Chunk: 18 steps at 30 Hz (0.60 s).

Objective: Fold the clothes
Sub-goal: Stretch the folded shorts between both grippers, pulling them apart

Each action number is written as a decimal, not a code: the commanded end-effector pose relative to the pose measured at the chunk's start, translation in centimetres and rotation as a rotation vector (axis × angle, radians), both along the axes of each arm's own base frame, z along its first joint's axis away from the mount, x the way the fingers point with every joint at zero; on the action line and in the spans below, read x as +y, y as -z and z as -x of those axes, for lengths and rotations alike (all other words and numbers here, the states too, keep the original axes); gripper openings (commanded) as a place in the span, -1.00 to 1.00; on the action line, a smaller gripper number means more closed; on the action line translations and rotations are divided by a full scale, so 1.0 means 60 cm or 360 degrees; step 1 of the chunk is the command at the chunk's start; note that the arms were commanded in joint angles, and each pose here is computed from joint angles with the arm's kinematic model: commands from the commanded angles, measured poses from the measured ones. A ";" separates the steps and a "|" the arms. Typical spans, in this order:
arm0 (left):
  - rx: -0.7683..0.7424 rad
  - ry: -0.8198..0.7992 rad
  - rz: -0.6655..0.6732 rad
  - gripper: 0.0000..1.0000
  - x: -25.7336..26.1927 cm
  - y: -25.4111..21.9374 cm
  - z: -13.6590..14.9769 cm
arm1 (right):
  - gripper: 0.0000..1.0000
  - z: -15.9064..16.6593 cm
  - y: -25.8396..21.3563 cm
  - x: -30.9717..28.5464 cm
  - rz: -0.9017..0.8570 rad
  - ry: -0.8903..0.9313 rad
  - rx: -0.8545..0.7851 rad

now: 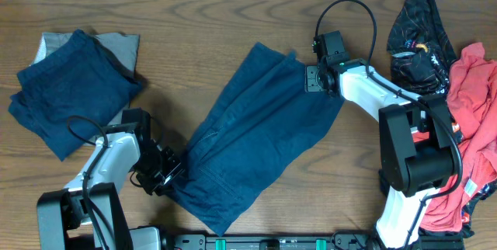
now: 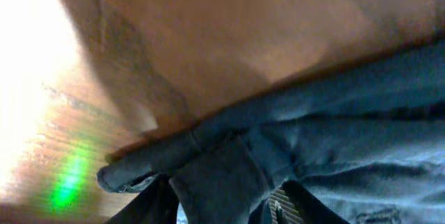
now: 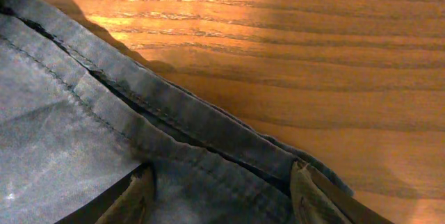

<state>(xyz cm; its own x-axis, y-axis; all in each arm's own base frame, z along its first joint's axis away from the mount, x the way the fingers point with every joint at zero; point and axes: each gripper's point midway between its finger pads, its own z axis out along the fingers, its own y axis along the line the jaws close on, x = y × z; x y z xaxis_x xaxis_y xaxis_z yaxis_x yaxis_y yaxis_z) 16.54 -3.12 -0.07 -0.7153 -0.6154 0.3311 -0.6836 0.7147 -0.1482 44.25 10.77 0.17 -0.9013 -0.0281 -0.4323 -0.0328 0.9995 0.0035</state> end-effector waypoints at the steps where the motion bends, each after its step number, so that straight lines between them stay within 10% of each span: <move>1: -0.0060 -0.0007 -0.0065 -0.11 0.013 0.006 -0.013 | 0.25 -0.011 -0.039 -0.005 -0.0015 0.0001 -0.0078; 18: -0.1267 -0.0038 -0.0395 -0.26 0.083 -0.071 -0.315 | 0.19 0.047 -0.122 -0.016 -0.0095 0.0143 -0.0011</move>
